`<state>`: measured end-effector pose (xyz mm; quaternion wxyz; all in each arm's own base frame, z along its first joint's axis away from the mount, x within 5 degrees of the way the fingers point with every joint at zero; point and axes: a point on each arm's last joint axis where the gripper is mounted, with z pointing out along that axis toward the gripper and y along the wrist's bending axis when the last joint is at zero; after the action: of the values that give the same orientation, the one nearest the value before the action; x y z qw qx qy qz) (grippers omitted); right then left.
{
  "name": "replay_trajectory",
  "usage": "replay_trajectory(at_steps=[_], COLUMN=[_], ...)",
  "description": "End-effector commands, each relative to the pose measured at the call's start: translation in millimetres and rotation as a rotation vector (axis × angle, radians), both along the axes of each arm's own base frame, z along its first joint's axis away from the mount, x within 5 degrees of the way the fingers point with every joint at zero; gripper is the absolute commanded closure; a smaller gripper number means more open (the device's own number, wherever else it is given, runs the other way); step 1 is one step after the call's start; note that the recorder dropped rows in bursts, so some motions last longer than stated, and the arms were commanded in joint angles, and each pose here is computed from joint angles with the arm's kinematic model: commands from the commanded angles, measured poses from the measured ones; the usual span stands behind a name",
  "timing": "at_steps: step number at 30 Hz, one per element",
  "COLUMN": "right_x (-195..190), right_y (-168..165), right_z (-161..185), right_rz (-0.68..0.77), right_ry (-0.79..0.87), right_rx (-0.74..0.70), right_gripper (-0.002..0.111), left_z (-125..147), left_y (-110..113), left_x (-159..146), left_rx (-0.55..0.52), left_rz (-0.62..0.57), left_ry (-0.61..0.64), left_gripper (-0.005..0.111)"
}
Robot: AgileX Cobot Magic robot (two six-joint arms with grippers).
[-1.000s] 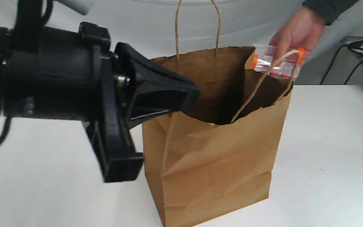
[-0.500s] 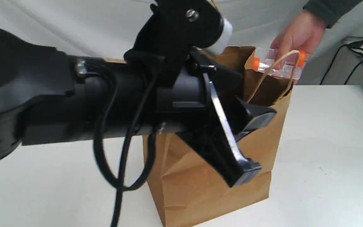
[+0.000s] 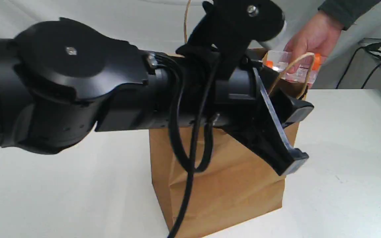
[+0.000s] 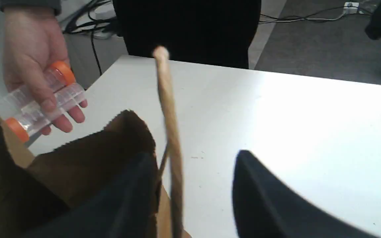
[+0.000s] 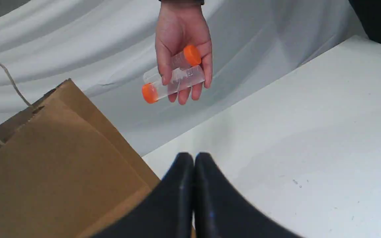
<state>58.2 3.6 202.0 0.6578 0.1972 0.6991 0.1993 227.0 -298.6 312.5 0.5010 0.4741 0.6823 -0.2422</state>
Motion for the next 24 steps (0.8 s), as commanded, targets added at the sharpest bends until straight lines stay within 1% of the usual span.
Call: replay_trajectory(at_steps=[1, 5, 6, 8, 12, 13, 16, 19, 20, 21, 24], right_x=[0, 0, 0, -3, -11, -13, -9, 4, 15, 21, 52], right_y=[-3, -2, -2, -1, -1, -1, -1, -1, -2, -2, -4], right_z=[3, 4, 4, 19, 70, 90, 132, 179, 192, 208, 242], right_rz=[-0.03, -0.032, -0.026, -0.012, -0.024, -0.034, -0.041, -0.029, -0.014, -0.011, 0.022], right_ry=[-0.043, -0.054, -0.05, -0.076, -0.202, -0.238, -0.244, -0.186, -0.128, -0.113, -0.009], right_rx=[-0.004, 0.072, 0.071, 0.03, -0.132, -0.178, -0.284, -0.409, -0.44, -0.465, -0.523], right_gripper=[0.108, 0.108, 0.108, 0.108, 0.108, 0.108, 0.108, 0.108, 0.108, 0.108, 0.108], left_z=[4, 9, 11, 12, 10, 9, 8, 10, 10, 12, 17], left_y=[-1, 1, 1, 2, 4, 6, 13, 24, 27, 30, 42], left_x=[-2, -4, -6, -9, -14, -13, -10, -6, -6, -6, -4], left_rx=[-0.014, -0.035, -0.037, -0.032, -0.011, -0.003, 0.035, 0.065, 0.078, 0.086, 0.09], left_rz=[-0.006, -0.006, -0.02, -0.049, -0.112, -0.116, -0.117, -0.106, -0.111, -0.116, -0.121], left_ry=[0.002, 0.018, 0.022, 0.034, 0.079, 0.094, 0.116, 0.122, 0.118, 0.12, 0.141], left_gripper=[0.106, 0.107, 0.107, 0.107, 0.107, 0.107, 0.107, 0.107, 0.107, 0.107, 0.107])
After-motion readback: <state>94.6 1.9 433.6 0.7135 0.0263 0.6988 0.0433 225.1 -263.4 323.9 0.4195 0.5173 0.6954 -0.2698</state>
